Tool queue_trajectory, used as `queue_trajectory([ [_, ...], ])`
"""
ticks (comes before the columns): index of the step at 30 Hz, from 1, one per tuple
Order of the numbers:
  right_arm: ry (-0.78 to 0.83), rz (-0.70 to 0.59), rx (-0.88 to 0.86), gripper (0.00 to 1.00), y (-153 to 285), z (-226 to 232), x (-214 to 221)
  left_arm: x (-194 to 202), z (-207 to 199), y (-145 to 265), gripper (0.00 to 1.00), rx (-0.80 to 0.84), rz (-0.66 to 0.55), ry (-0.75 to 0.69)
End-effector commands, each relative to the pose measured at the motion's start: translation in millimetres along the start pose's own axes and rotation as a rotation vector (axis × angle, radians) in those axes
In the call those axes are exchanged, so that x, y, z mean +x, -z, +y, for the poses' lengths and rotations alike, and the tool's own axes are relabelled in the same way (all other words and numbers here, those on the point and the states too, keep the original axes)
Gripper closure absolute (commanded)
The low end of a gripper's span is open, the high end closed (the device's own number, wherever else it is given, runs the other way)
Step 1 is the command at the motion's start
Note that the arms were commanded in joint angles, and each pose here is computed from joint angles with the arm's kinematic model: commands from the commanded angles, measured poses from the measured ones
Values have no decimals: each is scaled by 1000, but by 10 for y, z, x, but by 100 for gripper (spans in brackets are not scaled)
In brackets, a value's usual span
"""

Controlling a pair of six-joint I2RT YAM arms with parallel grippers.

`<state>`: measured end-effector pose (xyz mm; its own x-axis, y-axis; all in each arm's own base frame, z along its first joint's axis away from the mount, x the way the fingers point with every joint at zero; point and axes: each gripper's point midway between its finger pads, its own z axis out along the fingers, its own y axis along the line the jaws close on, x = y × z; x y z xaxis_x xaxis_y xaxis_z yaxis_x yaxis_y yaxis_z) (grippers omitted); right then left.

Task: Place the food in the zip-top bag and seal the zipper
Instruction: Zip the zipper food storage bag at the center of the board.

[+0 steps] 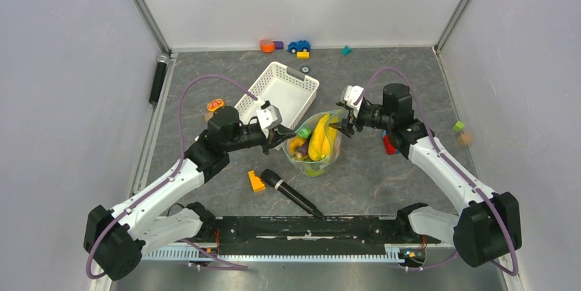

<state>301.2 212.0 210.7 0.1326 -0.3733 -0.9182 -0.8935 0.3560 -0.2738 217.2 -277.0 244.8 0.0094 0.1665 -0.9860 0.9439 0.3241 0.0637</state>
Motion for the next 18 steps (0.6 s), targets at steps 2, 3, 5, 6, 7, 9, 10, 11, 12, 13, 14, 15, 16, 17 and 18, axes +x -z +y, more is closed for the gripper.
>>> queue_trajectory([
  [2,122,-106,-98,40,66,136,-303,-116,-37,17,98,34,-49,-95],
  [3,135,-117,-116,50,84,182,-319,-122,-27,17,98,30,-50,-96],
  [5,150,-127,-129,79,115,234,-339,-124,-8,18,98,19,-49,-94],
  [6,150,-127,-132,91,125,248,-339,-130,11,21,98,8,-49,-93],
  [7,151,-130,-139,98,139,273,-339,-133,24,23,98,-1,-49,-91],
  [9,154,-136,-144,100,158,307,-350,-153,71,37,94,-33,-51,-85],
  [10,151,-142,-143,100,169,313,-371,-169,102,46,88,-54,-55,-81],
  [11,151,-152,-139,100,180,310,-407,-182,123,56,84,-70,-59,-78],
  [12,135,-160,-131,100,189,300,-448,-207,142,70,76,-84,-64,-76],
  [13,120,-170,-117,100,200,277,-496,-243,153,84,60,-95,-72,-73],
  [14,111,-182,-100,100,212,248,-550,-282,160,96,55,-102,-81,-73],
  [15,79,-183,-81,100,226,226,-577,-316,155,110,48,-102,-88,-77],
  [16,79,-208,-45,100,238,153,-675,-369,152,125,30,-103,-100,-87],
  [17,48,-213,-8,100,256,89,-728,-423,153,140,7,-106,-112,-94],
  [18,18,-219,25,100,277,29,-781,-501,162,155,1,-112,-125,-106],
])
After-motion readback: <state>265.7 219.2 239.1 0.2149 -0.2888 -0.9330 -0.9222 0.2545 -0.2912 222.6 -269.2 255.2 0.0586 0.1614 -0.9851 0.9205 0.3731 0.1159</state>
